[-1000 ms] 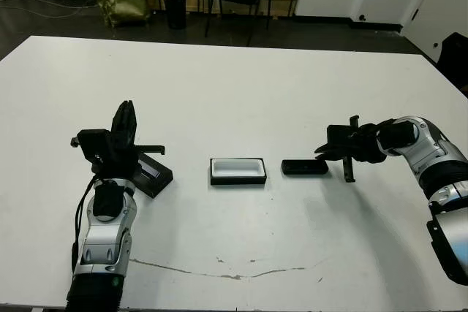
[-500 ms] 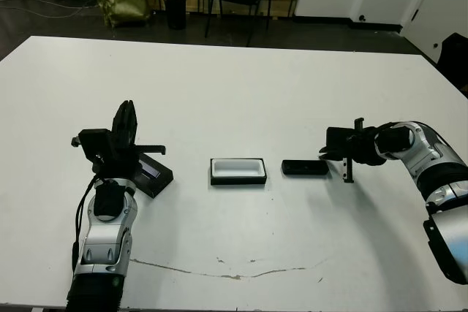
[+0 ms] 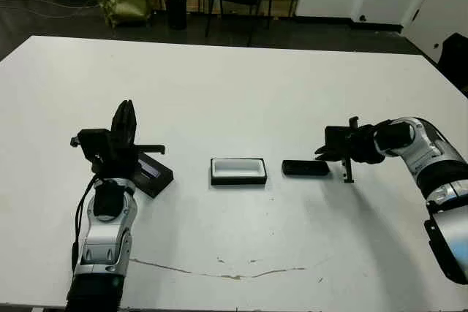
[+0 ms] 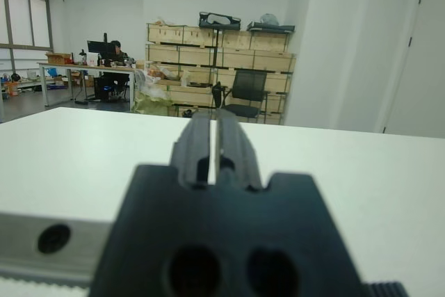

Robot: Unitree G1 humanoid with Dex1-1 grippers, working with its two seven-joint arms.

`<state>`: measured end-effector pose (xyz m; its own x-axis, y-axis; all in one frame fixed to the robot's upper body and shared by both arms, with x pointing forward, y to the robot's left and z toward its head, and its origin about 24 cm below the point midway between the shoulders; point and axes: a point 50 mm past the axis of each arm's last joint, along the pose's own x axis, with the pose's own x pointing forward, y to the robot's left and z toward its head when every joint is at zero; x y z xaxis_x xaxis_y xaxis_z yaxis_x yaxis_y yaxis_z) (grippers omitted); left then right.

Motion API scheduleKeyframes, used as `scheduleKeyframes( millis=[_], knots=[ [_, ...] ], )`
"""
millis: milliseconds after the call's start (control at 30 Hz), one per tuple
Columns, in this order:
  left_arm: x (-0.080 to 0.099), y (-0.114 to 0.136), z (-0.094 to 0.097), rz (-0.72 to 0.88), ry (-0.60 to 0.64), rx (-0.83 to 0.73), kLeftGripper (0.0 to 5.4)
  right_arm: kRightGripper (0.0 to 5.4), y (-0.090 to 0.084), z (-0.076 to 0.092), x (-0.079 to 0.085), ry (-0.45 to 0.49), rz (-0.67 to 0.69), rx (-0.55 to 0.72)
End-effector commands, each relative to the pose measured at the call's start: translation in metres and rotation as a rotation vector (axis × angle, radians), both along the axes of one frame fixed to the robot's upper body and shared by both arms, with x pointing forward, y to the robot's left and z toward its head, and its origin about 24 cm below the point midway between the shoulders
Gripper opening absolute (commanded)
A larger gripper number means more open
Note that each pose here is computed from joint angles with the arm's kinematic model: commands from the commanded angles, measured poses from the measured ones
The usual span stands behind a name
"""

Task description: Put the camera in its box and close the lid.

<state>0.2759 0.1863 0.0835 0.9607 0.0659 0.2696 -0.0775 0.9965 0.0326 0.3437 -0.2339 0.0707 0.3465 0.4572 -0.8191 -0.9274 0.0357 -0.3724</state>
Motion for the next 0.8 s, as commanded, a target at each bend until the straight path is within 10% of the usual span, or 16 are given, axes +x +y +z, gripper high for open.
scheduleKeyframes(
  millis=[33,267,567,800],
  knots=[
    [0.000,0.002,-0.005,0.005,0.025,-0.005,0.05,0.00,-0.005,-0.002,-0.005,0.042,-0.005,0.028],
    [0.000,0.003,-0.005,0.011,0.025,0.008,0.05,0.00,-0.005,0.009,-0.008,0.074,0.016,0.051],
    [0.000,0.002,-0.004,0.013,0.025,0.011,0.05,0.00,-0.020,-0.036,-0.022,0.099,-0.119,-0.021],
    [0.000,0.002,-0.004,0.009,0.032,0.002,0.05,0.00,-0.012,-0.006,-0.013,0.099,-0.044,0.051]
  ],
)
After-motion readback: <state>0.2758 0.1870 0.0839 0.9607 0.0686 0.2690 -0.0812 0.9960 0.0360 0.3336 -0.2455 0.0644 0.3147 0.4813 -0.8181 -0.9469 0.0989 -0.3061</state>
